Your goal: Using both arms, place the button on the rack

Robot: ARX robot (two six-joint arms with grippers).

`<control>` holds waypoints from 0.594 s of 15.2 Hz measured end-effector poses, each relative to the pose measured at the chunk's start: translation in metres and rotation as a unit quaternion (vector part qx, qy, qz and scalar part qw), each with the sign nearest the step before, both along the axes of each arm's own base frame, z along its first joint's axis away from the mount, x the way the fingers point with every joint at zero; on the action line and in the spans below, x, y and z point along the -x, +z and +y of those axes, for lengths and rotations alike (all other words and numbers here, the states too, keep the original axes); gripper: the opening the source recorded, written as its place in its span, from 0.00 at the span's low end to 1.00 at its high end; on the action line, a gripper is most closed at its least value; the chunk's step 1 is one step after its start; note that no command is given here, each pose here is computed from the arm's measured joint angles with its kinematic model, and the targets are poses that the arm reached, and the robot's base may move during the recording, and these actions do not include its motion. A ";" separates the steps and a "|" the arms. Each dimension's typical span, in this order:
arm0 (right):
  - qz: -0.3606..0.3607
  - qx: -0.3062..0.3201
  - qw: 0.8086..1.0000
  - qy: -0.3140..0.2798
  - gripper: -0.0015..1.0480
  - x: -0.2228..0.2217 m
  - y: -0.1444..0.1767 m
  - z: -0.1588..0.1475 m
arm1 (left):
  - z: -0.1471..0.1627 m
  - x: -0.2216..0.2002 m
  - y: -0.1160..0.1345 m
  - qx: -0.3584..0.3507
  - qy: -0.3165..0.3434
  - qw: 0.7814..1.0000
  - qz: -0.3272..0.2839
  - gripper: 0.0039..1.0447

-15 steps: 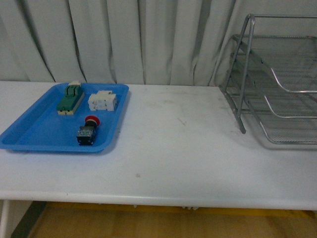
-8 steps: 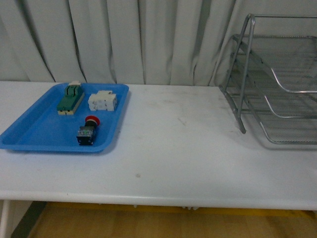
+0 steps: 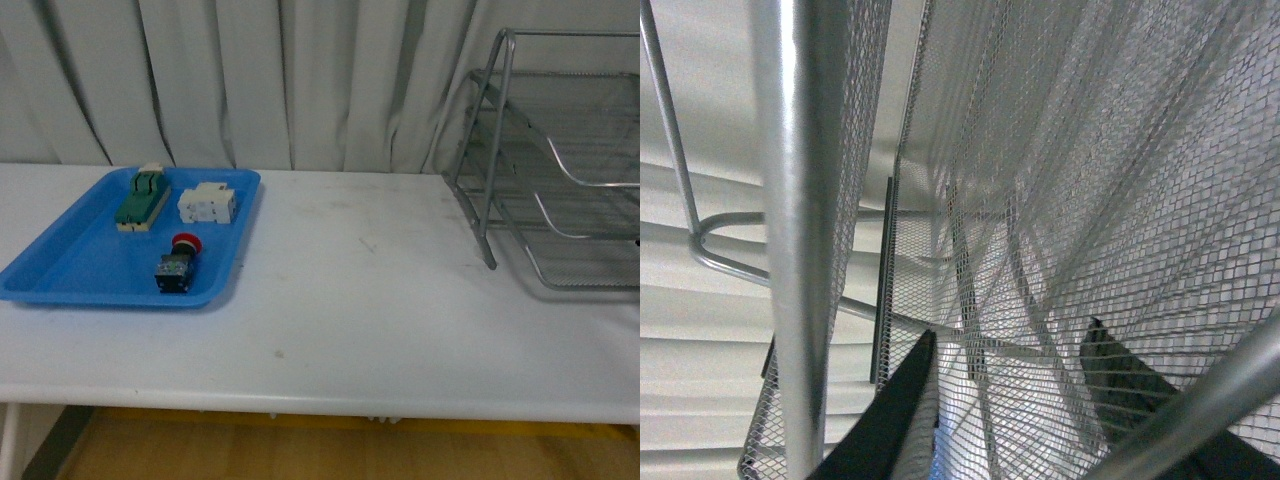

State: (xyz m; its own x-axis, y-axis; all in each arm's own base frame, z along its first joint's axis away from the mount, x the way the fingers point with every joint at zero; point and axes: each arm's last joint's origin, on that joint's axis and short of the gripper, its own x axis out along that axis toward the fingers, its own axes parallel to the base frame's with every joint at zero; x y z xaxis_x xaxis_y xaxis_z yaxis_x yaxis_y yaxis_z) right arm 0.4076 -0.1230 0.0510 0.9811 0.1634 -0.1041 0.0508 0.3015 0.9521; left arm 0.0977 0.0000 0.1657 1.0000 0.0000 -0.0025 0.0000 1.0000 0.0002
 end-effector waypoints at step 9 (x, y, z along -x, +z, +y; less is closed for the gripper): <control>0.020 -0.084 0.996 -0.005 0.03 0.029 -0.015 -0.011 | 0.000 0.000 0.000 0.000 0.000 1.000 0.000 0.94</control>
State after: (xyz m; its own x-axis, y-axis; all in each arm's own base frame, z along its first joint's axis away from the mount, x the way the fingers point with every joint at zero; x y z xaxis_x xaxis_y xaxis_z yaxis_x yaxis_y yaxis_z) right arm 0.3783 -0.1338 0.0362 0.9783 0.1715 -0.1161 0.0928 0.1381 0.9861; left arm 0.0977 0.0000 0.1657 1.0000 0.0000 -0.0025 0.0000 1.0000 0.0002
